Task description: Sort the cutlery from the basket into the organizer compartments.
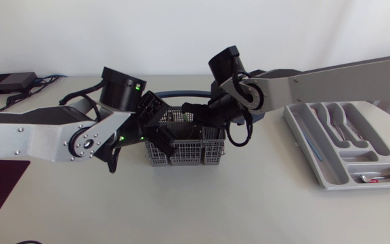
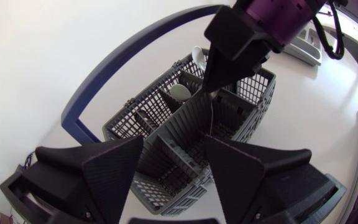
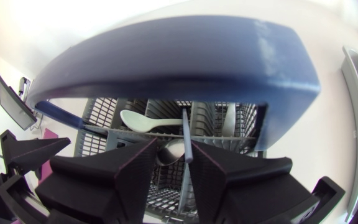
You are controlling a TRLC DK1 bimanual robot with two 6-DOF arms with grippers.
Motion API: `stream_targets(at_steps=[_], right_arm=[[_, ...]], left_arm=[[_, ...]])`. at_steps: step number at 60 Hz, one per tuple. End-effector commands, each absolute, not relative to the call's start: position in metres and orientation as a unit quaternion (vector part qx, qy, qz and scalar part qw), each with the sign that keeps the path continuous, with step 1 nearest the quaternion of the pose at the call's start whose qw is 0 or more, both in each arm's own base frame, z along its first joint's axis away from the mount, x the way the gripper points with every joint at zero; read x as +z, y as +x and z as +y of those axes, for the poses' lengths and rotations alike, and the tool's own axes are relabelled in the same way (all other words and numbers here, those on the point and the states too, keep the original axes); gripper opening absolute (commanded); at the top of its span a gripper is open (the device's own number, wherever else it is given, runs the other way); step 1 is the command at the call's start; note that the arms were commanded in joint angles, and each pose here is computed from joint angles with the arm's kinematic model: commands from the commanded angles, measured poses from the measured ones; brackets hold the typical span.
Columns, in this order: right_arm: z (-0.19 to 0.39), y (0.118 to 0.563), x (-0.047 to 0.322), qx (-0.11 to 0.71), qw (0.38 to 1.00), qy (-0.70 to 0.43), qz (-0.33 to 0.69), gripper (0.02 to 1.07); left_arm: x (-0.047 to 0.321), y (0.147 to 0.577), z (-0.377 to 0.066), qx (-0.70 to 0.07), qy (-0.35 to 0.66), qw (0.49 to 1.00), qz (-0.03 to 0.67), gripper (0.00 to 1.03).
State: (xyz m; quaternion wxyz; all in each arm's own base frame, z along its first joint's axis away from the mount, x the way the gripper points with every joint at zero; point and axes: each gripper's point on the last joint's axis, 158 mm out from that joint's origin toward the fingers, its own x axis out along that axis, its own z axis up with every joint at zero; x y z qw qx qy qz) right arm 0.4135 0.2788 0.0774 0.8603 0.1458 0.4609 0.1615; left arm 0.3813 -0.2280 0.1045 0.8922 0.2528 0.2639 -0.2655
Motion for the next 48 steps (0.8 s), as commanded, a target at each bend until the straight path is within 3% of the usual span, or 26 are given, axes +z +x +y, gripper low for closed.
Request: stream_targets(at_steps=[1,13,33,48], right_arm=[[0.273,0.411,0.071,0.146,0.859,0.157,0.465,0.33],[0.266,0.412,0.070,0.137,0.859,0.164,0.466,0.32],[0.265,0.409,0.067,0.141,0.854,0.167,0.473,0.17],[0.270,0.398,0.071,0.164,0.842,0.168,0.485,0.15]], left_arm=[[0.088,0.378,-0.224,-0.270,0.260,0.884,0.278,0.68],[0.087,0.378,-0.225,-0.271,0.260,0.884,0.277,0.68],[0.087,0.377,-0.227,-0.273,0.260,0.884,0.277,0.68],[0.088,0.376,-0.228,-0.274,0.261,0.884,0.276,0.68]])
